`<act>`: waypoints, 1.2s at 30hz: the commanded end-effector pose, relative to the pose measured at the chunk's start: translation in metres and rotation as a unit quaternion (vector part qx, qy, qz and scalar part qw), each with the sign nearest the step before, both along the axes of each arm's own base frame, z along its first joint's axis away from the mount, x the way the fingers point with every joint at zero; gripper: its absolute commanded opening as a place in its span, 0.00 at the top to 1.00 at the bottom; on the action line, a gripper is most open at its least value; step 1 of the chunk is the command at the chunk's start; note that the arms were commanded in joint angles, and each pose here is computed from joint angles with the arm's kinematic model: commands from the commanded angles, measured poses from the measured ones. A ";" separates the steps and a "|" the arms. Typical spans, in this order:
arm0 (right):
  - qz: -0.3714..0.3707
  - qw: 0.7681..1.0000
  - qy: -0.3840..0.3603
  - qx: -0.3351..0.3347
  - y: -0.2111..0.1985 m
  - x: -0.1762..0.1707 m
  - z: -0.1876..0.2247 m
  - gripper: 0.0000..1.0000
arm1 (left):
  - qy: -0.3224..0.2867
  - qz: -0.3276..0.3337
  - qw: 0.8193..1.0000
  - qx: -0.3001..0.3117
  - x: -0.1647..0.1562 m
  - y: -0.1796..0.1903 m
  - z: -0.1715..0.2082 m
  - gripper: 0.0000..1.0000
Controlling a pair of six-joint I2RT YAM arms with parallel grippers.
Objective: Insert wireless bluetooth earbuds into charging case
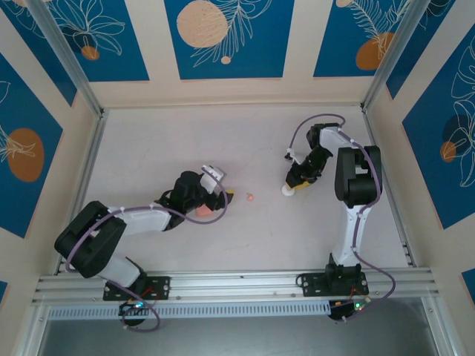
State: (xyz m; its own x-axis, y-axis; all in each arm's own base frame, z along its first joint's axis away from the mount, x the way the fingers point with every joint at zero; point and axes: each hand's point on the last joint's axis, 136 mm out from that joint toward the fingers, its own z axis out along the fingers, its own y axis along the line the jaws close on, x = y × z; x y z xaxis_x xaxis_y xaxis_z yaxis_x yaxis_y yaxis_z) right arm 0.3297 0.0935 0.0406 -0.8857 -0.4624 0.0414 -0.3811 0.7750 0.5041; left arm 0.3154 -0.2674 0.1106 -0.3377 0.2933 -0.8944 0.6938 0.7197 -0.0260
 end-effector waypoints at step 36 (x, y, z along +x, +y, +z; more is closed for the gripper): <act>-0.131 0.901 -0.299 0.284 0.092 -0.013 0.143 0.49 | 0.372 0.260 0.891 0.009 -0.049 0.045 0.053 0.37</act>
